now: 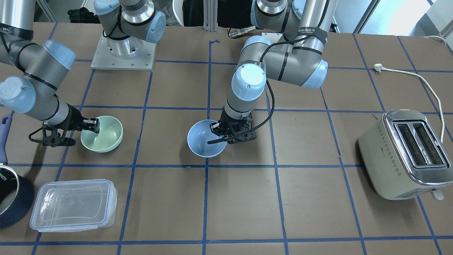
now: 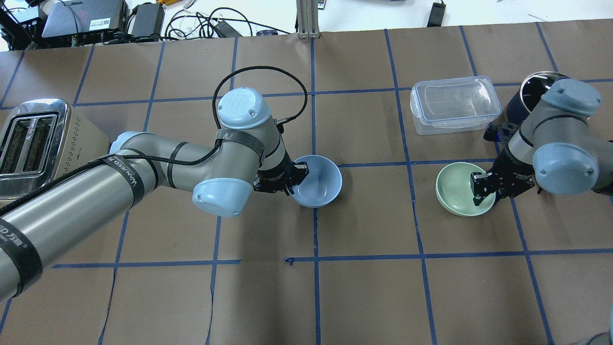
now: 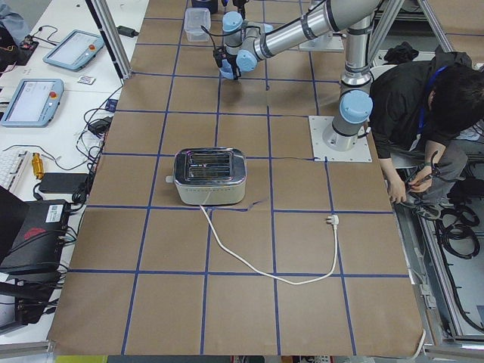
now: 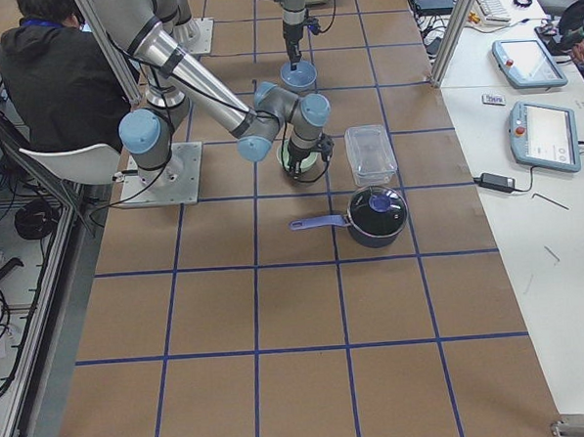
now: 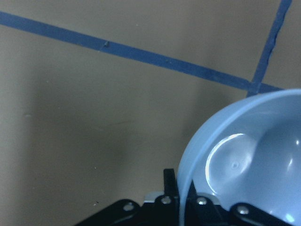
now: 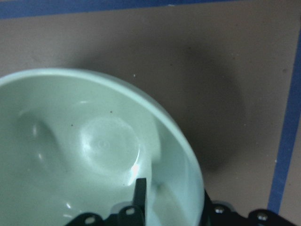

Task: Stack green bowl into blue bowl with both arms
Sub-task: 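Set blue bowl down, open left gripper while right gripper lifts green bowl, then lower green bowl into blue bowl with right gripper while left arm withdraws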

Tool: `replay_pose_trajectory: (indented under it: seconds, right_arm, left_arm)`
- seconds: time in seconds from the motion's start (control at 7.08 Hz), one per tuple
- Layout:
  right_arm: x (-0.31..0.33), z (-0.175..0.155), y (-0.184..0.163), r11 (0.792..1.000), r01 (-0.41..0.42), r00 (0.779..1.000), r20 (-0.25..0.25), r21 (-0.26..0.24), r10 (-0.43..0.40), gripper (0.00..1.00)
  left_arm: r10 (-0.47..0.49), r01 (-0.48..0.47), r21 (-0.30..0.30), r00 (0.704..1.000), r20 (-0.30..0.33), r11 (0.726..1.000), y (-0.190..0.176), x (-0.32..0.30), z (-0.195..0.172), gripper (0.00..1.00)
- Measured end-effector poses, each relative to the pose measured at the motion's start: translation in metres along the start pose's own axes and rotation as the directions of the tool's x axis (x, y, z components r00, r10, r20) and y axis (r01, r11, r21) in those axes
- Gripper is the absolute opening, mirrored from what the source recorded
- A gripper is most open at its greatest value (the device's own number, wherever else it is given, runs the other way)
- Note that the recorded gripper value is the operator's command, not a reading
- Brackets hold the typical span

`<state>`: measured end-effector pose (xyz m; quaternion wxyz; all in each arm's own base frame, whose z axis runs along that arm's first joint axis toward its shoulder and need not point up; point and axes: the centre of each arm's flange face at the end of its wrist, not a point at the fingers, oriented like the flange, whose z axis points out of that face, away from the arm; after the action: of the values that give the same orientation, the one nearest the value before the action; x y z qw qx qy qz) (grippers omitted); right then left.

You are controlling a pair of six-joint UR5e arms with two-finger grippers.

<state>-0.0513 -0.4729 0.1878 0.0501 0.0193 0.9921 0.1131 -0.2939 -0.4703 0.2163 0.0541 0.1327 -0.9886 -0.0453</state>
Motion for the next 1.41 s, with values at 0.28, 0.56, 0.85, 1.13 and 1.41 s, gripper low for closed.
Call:
replay_pose_trajectory:
  seconds: [0.28, 0.56, 0.85, 1.13, 1.41]
  right_arm:
    - [0.001, -0.005, -0.001, 1.000, -0.001, 1.000, -0.007, 0.002, 0.001, 0.00]
    - [0.002, -0.023, -0.006, 1.000, -0.001, 1.000, -0.004, 0.007, 0.001, 0.00]
    - [0.004, -0.065, -0.017, 1.000, 0.002, 1.000, 0.010, -0.009, -0.002, 0.00]
    - [-0.001, -0.095, -0.024, 1.000, 0.006, 0.999, 0.050, -0.004, -0.006, 0.00]
    - [-0.025, -0.106, -0.027, 1.000, -0.011, 0.993, 0.119, 0.008, 0.010, 0.00]
  left_arm:
    - [0.001, -0.002, -0.019, 1.000, -0.026, 1.000, 0.002, 0.005, 0.006, 0.08]
    - [0.000, -0.001, -0.031, 0.999, -0.035, 1.000, 0.003, 0.006, 0.009, 0.70]
    - [0.007, -0.007, -0.008, 0.999, -0.044, 1.000, -0.001, 0.006, -0.002, 0.98]
    - [0.016, -0.012, 0.056, 0.997, -0.071, 0.998, -0.019, 0.003, -0.037, 1.00]
    - [0.098, -0.097, 0.094, 0.995, -0.008, 0.991, -0.044, -0.019, -0.109, 1.00]
